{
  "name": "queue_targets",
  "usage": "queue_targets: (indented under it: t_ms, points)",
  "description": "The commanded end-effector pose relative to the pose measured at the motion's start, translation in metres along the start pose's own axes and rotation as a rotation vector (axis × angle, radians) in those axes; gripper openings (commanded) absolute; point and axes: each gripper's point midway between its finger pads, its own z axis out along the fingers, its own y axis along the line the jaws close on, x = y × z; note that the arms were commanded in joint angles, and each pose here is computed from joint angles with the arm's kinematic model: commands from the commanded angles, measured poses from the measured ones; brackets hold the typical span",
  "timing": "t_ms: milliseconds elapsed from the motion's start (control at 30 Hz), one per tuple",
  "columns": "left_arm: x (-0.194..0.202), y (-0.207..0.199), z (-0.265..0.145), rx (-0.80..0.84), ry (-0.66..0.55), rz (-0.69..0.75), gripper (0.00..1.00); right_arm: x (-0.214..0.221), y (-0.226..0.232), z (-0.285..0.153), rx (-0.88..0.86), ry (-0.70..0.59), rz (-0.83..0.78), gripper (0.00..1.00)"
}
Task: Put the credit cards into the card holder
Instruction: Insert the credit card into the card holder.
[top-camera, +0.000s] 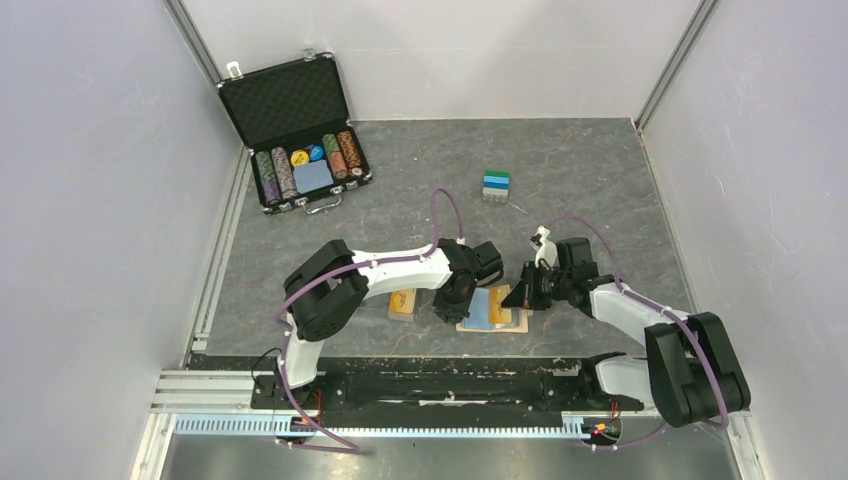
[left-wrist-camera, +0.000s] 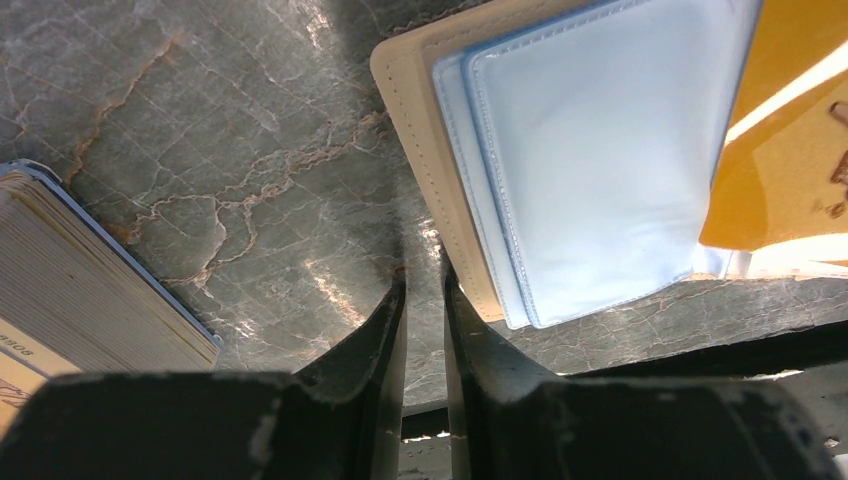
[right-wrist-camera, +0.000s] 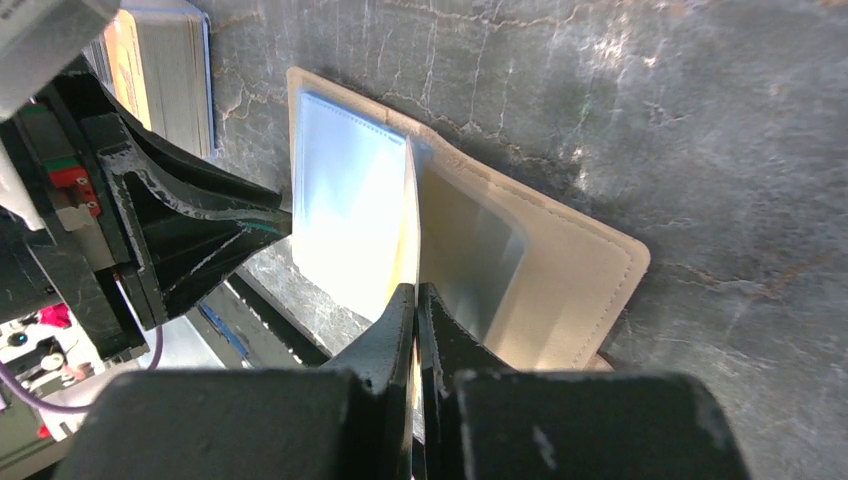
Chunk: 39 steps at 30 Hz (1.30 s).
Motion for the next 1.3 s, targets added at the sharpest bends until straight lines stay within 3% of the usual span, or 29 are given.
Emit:
queue_targets:
  t_ms: [0, 300, 800, 1267]
  points:
    - [0.004, 0.004, 0.021, -0.044, 0.013, 0.044, 0.25, -0.016, -0.015, -0.004, 0.105, -0.084, -0.024, 0.0]
    - [0.003, 0.003, 0.021, -0.04, 0.012, 0.044, 0.25, -0.02, -0.005, -0.002, 0.035, -0.152, -0.003, 0.0]
    - [0.002, 0.0, 0.022, -0.035, 0.014, 0.047, 0.24, 0.005, 0.009, 0.006, -0.115, -0.104, 0.091, 0.0]
    - [0.002, 0.0, 0.02, -0.036, 0.008, 0.048, 0.24, 0.011, -0.007, 0.003, 0.004, -0.078, 0.136, 0.0]
